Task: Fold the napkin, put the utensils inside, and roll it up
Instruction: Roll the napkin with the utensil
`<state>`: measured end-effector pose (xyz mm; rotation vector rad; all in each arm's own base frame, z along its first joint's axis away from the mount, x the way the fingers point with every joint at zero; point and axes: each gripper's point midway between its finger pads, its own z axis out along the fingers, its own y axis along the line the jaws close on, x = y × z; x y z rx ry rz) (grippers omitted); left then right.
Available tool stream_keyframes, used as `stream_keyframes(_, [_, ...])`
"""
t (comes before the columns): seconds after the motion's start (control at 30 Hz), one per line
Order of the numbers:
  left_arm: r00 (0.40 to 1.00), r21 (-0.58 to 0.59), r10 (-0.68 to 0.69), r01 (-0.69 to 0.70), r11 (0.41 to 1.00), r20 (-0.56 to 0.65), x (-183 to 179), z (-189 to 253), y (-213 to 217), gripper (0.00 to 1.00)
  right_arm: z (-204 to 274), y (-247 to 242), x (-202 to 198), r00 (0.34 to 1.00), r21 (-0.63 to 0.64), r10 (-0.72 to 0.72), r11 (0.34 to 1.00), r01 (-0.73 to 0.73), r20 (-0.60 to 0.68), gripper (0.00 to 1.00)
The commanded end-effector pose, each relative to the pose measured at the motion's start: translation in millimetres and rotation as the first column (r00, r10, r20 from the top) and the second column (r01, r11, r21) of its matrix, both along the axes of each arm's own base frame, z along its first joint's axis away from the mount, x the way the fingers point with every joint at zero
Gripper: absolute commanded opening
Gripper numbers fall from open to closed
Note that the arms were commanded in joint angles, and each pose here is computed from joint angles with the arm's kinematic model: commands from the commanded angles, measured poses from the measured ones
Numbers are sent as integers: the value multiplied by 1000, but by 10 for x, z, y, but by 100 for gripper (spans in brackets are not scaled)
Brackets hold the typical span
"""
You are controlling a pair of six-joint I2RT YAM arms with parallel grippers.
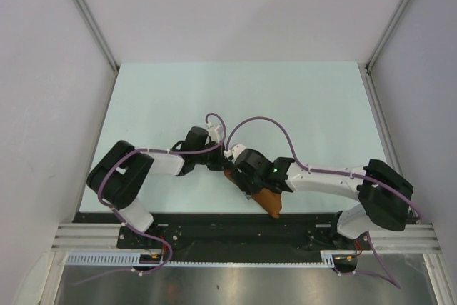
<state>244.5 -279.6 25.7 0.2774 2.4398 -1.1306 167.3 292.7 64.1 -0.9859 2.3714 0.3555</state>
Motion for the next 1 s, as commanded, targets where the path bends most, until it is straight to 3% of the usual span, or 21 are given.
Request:
stream_keyframes(0.0, [999, 10, -38, 38, 999, 10, -5, 10, -56, 0, -34, 54, 79, 998, -39, 14, 999, -12, 64, 60])
stream_keyframes(0.27, [999, 7, -37, 37, 999, 12, 12, 22, -68, 0, -289, 76, -11, 999, -67, 52, 996, -51, 9, 59])
stream_keyframes(0.6, [999, -7, -42, 42, 999, 30, 54, 126, -105, 2, -664, -105, -105, 996, -135, -3, 991, -9, -91, 55])
stream_keyframes(0.63, [999, -6, -38, 39, 999, 33, 65, 137, -104, 5, -686, -119, -122, 994, -134, -7, 991, -7, -105, 52])
stream_keyframes(0.67, [998, -9, -35, 35, 999, 44, 94, 182, -115, 9, -696, -108, -156, 991, -116, -5, 993, -11, -135, 41])
stream_keyframes(0.73, [998, 13, -13, 12, 1000, 57, 156, 205, -79, 27, -725, -87, -262, 979, -64, 8, 998, -21, -202, 30])
stream_keyframes(0.77, [996, 9, -4, 3, 1000, 84, 214, 301, -86, 33, -738, -106, -274, 973, -42, -1, 999, -9, -232, 28])
stream_keyframes(0.8, [995, 10, 6, -8, 1000, 100, 254, 357, -71, 47, -755, -100, -299, 968, -16, 3, 1000, -7, -250, 26])
stream_keyframes(0.9, [985, 23, 62, -67, 997, 161, 406, 542, 43, 67, -675, -26, -347, 945, 94, 31, 996, -1, -327, 23])
stream_keyframes(0.97, [979, 37, 87, -96, 995, 182, 453, 587, 138, 71, -647, -14, -444, 914, 160, 65, 987, -1, -399, 23])
